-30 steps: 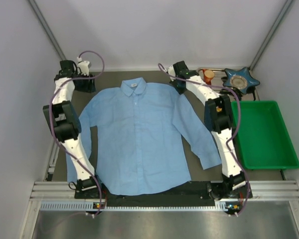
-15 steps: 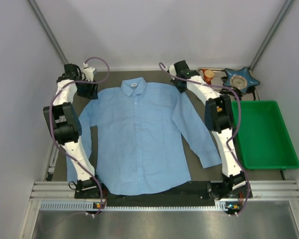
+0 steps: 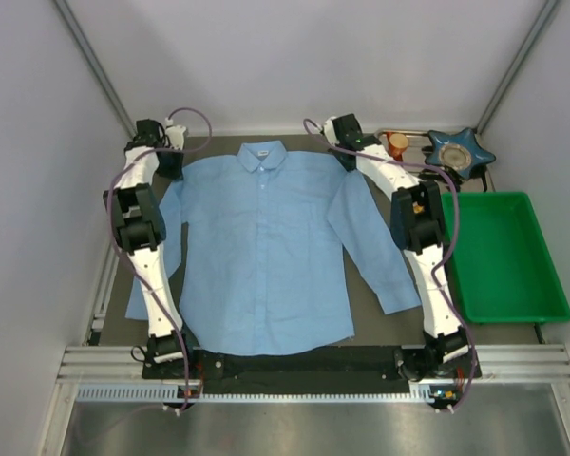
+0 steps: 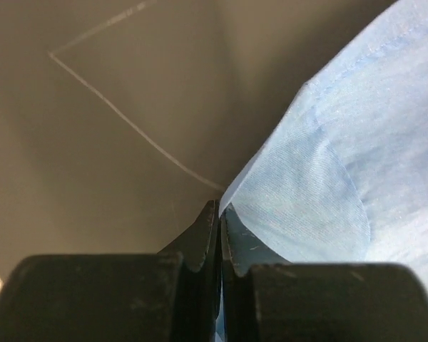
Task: Pin the brooch onto the clothing
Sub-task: Flatten out the clothes at the center of the board.
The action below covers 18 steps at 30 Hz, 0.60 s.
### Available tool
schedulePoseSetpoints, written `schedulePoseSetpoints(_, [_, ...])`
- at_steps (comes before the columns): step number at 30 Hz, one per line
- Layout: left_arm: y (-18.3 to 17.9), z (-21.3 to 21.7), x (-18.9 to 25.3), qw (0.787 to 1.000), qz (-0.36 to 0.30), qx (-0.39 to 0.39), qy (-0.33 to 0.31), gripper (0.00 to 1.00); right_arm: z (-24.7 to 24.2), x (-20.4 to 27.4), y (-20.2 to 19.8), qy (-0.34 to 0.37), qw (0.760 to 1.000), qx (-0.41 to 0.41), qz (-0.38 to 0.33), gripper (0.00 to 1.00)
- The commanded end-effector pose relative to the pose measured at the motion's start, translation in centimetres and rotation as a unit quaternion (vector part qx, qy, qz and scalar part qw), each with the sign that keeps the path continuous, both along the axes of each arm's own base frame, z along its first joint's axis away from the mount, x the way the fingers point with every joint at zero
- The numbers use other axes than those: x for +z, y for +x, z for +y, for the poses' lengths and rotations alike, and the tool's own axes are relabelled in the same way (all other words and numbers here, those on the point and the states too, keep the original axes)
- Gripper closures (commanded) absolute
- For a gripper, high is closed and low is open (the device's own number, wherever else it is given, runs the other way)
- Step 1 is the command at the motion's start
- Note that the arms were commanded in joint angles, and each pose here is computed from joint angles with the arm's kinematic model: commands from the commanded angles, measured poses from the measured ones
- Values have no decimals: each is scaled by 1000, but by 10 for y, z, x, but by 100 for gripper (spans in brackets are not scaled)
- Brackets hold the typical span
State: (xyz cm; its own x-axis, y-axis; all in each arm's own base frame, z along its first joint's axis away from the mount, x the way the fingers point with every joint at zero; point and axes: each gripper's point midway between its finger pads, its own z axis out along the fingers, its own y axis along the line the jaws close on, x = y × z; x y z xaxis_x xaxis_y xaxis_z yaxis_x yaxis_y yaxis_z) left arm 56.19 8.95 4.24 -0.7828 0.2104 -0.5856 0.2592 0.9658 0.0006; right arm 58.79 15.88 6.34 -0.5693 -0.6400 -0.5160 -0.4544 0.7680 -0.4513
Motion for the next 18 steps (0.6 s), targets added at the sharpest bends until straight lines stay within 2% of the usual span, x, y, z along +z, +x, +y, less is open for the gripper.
schedulePoseSetpoints(1, [31, 12, 5, 999, -38, 13, 11, 85, -24, 11, 24, -35, 998, -27, -46, 100])
schedulePoseSetpoints(2, [31, 21, 5, 998, -37, 33, 27, 73, -24, 14, 26, -35, 998, -28, -50, 100])
schedulePoseSetpoints(3, [31, 25, 7, 998, -40, 45, 31, 53, -25, 18, 26, -37, 997, -29, -53, 93])
schedulePoseSetpoints(4, [30, 33, 21, 996, -56, 56, 32, 47, -24, 22, 25, -35, 997, -28, -56, 74])
schedulePoseSetpoints(6, [25, 37, 44, 995, -78, 64, 16, 26, -24, 41, 22, -26, 997, -24, -64, 50])
schedulePoseSetpoints(7, [17, 42, 73, 992, -101, 70, 19, 25, -23, 43, 18, -23, 998, -21, -62, 34])
schedulePoseSetpoints(9, [1, 43, 101, 991, -117, 67, 21, 23, -18, 74, 12, 0, 997, -12, -79, 20])
schedulePoseSetpoints(10, [-19, 43, 125, 990, -123, 68, 22, 21, -17, 81, 7, 4, 997, -8, -79, 18])
schedulePoseSetpoints(12, [-45, 42, 142, 991, -120, 62, 20, 20, -9, 95, -4, 23, 997, 9, -74, 14])
schedulePoseSetpoints(13, [-69, 47, 155, 990, -119, 69, 21, 18, -7, 115, -12, 33, 996, 17, -82, 10])
schedulePoseSetpoints(14, [-87, 47, 155, 992, -106, 70, 18, 13, 1, 121, -18, 36, 996, 32, -81, 9])
schedulePoseSetpoints(18, [-164, 48, 140, 998, -47, 44, 16, 11, 38, 144, -62, 71, 989, 123, -52, 6])
